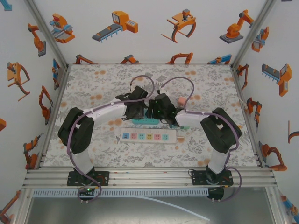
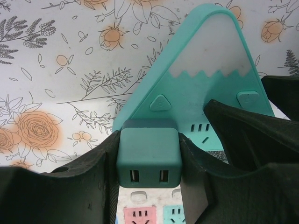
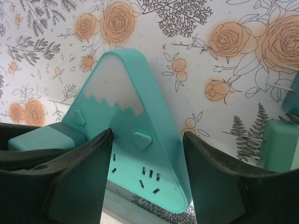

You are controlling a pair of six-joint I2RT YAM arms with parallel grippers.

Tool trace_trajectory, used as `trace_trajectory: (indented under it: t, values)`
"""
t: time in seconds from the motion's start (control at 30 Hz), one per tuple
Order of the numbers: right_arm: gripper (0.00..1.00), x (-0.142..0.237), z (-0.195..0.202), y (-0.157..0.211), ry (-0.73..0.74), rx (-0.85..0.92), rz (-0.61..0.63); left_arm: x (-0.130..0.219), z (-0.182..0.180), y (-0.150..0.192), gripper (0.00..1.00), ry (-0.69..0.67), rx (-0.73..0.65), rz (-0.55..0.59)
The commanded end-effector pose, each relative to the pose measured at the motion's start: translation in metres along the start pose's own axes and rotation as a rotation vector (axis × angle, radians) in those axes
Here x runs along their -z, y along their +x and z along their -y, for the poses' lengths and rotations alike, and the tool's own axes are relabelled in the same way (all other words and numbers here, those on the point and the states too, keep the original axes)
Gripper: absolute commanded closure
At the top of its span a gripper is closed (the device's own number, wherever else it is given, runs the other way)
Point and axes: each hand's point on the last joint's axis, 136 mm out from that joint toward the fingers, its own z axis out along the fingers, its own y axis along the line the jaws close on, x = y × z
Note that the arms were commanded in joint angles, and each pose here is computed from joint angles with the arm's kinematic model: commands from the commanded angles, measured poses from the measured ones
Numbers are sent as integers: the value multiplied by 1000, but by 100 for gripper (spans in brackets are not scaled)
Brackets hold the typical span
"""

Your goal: Pull the plug off the socket

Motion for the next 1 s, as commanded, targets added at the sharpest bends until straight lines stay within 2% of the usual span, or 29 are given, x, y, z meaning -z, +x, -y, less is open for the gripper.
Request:
trace_trajectory:
  t: [0.0,0.07,0.23,0.3,0.37,0.5,0.57,0.7,0.87,0.97]
  values:
    - [44,-8,76,66,289,100,-180,47,22,-29,67,180,89,62]
    - [44,-8,79,67,303,112,-184,47,7,-32,67,89,69,88]
    - [44,-7,85,70,345,143,-187,45,-38,-39,71,-288,-89,164]
    - [44,-6,88,71,360,148,-189,43,-44,-39,73,-336,-118,162]
    - [44,-5,91,72,379,154,-189,42,-41,-36,76,-296,-109,152]
    - [44,-3,95,73,397,167,-194,38,-14,-29,79,52,77,77]
    - [44,-4,92,73,386,168,-198,39,-12,-31,80,131,156,71]
    - [45,-7,74,74,283,145,-201,35,-17,-30,81,98,117,57]
    - [39,-4,10,68,-83,49,-176,10,-25,-9,82,44,91,-10]
    - [33,-10,8,77,-121,0,-201,6,-21,-4,82,77,112,-15]
